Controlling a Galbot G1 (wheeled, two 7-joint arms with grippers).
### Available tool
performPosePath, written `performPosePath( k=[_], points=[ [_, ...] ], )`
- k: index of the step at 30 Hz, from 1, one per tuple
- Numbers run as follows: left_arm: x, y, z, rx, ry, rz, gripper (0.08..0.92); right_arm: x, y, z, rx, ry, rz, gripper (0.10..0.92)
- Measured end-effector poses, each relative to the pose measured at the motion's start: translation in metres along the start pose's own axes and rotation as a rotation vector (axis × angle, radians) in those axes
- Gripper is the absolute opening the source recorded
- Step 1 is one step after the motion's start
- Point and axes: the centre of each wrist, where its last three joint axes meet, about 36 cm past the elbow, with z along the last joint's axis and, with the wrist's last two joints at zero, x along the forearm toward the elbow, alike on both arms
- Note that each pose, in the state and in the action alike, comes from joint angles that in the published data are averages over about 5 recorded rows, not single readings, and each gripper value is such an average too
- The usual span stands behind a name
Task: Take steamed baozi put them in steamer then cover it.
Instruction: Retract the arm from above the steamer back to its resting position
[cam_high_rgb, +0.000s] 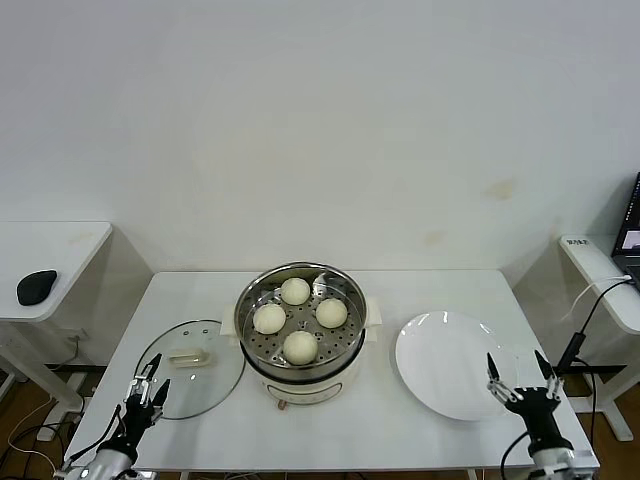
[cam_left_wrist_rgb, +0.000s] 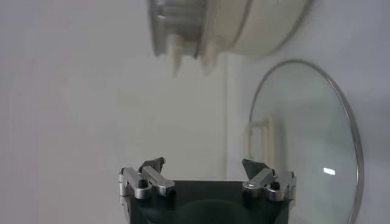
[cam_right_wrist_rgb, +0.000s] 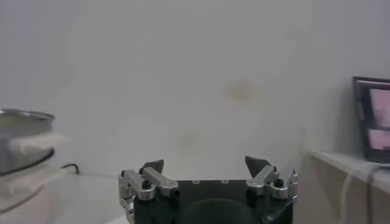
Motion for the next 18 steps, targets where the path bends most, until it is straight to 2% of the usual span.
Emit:
performPosePath(
  k=[5, 18],
  points=[
    [-0.021, -0.006, 0.003, -0.016, -0.005, 0.014, 0.823, 0.011, -0.004, 0.003, 0.013, 0.017, 0.028, 0.823],
    [-0.068, -0.01, 0.007, -0.005, -0.01, 0.005, 0.823, 0.03, -0.008, 0.009, 0.04, 0.039, 0.073, 0.823]
  ],
)
